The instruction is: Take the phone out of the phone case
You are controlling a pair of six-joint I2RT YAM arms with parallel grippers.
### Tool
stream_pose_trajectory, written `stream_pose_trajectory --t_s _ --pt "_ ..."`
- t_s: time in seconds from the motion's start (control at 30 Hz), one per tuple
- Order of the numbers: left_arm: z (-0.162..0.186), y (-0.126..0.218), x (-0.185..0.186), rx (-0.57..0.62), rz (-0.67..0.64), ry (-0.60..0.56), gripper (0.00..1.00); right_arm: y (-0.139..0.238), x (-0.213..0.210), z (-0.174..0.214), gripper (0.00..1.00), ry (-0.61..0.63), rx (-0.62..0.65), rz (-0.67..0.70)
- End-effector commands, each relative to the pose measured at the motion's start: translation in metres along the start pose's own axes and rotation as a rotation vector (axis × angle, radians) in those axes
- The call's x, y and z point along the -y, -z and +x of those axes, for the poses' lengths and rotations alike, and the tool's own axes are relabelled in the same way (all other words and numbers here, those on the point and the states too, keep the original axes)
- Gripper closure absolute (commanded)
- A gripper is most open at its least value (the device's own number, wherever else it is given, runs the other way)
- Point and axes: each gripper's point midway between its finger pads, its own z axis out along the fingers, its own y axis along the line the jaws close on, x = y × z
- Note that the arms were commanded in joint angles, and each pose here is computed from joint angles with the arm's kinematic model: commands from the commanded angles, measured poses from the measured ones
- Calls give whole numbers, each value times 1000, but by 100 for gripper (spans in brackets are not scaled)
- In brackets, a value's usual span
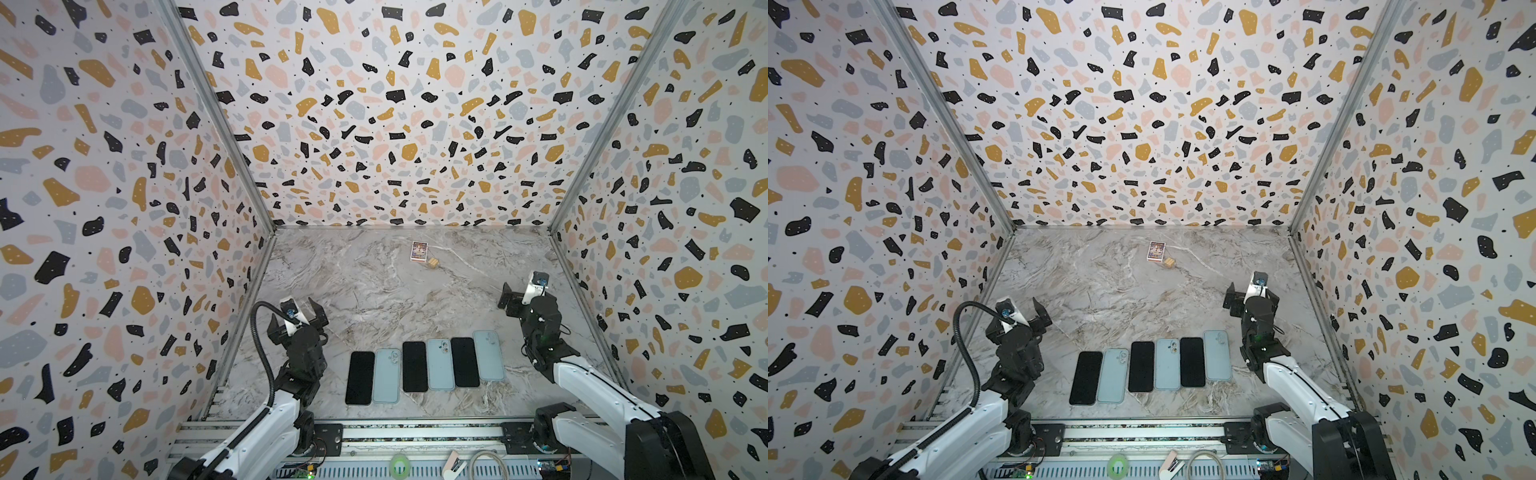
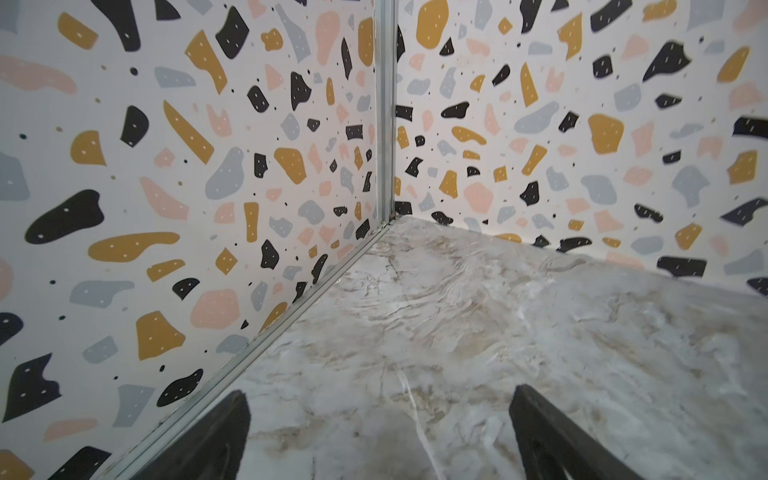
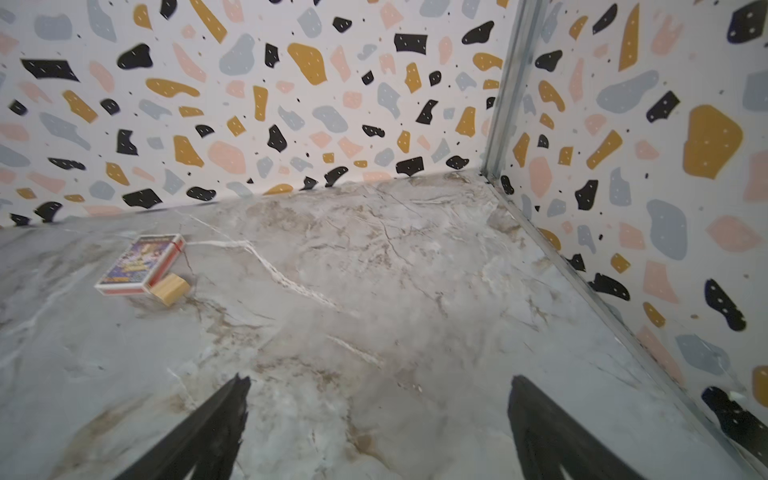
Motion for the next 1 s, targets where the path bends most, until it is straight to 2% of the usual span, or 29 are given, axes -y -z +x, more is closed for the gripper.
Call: stream_pose_trajectory --t_s 0.0,0.1,0.13,0.23,0.4,0.53,0.67,0.77,0.97 --pt "-34 0 0 152 -8 30 0 13 9 -19 1 32 217 18" --pt "-25 -1 9 165 41 12 1 13 6 6 1 58 179 4" --pt "-24 -2 11 167 52 27 0 16 6 6 1 56 205 2" --pt "-15 -10 38 126 155 -51 1 19 -8 6 1 130 219 -33" --pt "4 -18 53 96 214 -107 1 28 -4 -1 1 169 324 -30" --pt "11 -35 52 51 227 -73 1 5 -7 8 1 186 260 -27" --pt "21 -47 52 13 239 -57 1 -23 24 22 1 34 144 8" --pt "21 -53 53 -3 249 -44 1 -35 18 30 1 66 93 -1" --pt "22 -54 53 -13 251 -47 1 -34 19 29 1 61 99 -7"
